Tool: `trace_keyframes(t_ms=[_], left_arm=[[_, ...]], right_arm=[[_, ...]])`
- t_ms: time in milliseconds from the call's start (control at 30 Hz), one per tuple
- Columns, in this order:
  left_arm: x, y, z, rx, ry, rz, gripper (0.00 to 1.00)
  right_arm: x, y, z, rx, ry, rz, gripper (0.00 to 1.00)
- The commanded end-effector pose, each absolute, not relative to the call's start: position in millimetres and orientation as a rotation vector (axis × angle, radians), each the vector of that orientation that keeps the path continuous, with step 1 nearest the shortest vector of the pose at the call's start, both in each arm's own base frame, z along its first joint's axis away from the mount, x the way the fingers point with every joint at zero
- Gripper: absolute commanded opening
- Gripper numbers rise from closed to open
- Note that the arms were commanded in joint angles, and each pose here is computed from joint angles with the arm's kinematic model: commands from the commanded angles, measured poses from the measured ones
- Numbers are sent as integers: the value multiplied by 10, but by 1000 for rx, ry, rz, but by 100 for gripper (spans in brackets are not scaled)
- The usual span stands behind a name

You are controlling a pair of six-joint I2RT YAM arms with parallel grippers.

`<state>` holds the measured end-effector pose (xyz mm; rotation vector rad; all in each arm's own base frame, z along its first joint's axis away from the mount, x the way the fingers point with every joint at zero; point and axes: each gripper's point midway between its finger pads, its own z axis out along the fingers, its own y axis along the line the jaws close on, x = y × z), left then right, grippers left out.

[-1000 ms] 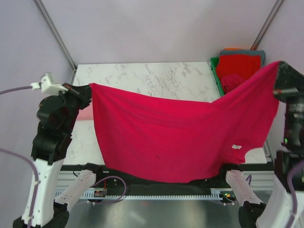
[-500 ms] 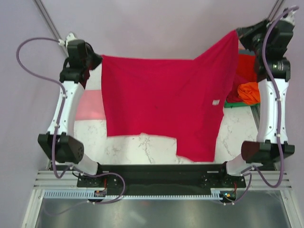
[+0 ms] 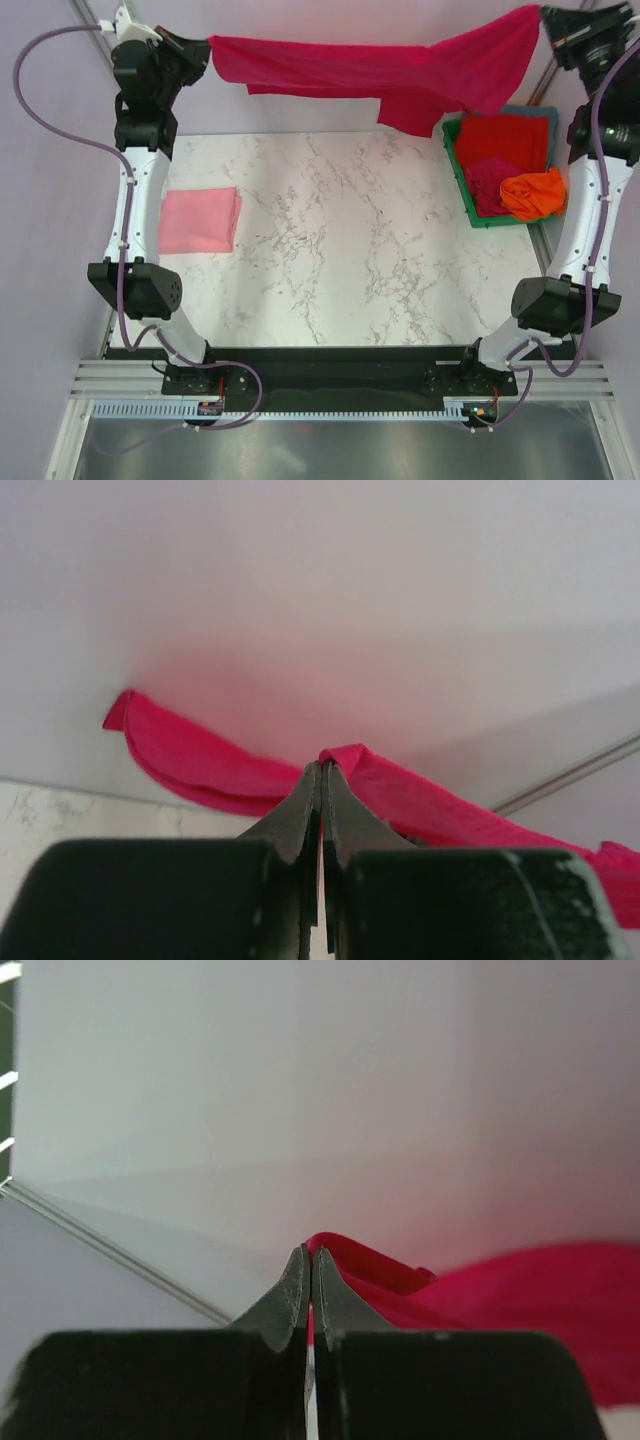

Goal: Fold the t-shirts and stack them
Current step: Flatten the tshirt out

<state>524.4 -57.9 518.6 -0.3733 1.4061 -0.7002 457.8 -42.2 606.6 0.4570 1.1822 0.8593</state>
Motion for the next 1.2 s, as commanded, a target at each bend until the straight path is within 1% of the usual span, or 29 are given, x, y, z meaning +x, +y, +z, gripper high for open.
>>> trace_keyframes(t_ms=[0,33,67,100,133,200,233,267,300,333,400,433,467,500,533,567,600,633,667,700,733,767,800,833,900,1000,1033,1167], left_arm=[[5221,-591,4822,-360,1435,-705,2],[5266,-595,4406,-379,1494,-698,2],[5245,-587,4260,-388,1506,-694,2],[5146,-580,4224,-393,1500,-693,2],[5132,-565,3798,-435,1562,-683,2],[5036,-552,3504,-466,1596,-678,2],[4914,-559,3202,-490,1643,-678,2],[4866,-563,3152,-486,1631,-684,2],[4809,-567,3018,-498,1649,-687,2],[4678,-570,2787,-523,1681,-689,2],[4553,-582,2600,-532,1703,-694,2],[4430,-591,2310,-553,1752,-689,2],[4340,-621,2275,-548,1750,-697,2],[4283,-633,2210,-545,1746,-704,2],[4144,-643,1937,-563,1794,-699,2],[4054,-645,1931,-558,1786,-702,2],[3980,-644,1843,-566,1800,-700,2],[3843,-646,1664,-581,1832,-697,2],[3756,-643,1717,-567,1812,-698,2],[3671,-639,1694,-567,1813,-695,2],[3459,-616,1480,-593,1851,-674,2],[3445,-615,1455,-598,1862,-672,2],[3299,-600,1417,-605,1852,-668,2],[3202,-577,1324,-632,1872,-653,2],[3044,-549,1334,-643,1848,-649,2],[2817,-527,1028,-707,1879,-641,2],[2797,-521,1079,-711,1848,-653,2],[2787,-502,1061,-742,1854,-646,2]], right_arm=[[4591,-163,5419,414,1314,974,0],[4593,-143,5237,429,1350,985,0],[4519,-96,5129,426,1374,994,0],[4559,-72,4673,468,1462,1011,0],[4472,-45,4563,475,1482,1010,0],[4415,-48,4210,521,1539,988,0],[4392,-53,3830,570,1600,972,0],[4295,-42,3778,573,1606,956,0],[4246,-32,3510,613,1653,950,0],[4200,-42,3392,614,1681,921,0],[4048,-19,3210,639,1735,892,0],[3983,-9,3000,668,1774,879,0],[3878,-2,2976,648,1777,850,0],[3774,17,2722,685,1825,841,0],[3659,37,2727,673,1817,824,0],[3584,25,2628,672,1833,786,0],[3453,41,2395,713,1886,771,0],[3367,52,2337,712,1900,754,0],[3237,77,2389,684,1883,734,0],[3091,83,2179,703,1936,699,0],[2908,84,2105,699,1947,648,0],[2863,94,2216,673,1911,642,0],[2727,67,2053,700,1951,589,0],[2598,65,2149,676,1908,556,0],[2410,24,2098,690,1913,485,0],[2164,-48,2175,686,1881,379,0],[2123,-45,2194,680,1868,369,0],[2145,-77,2154,703,1865,359,0]])
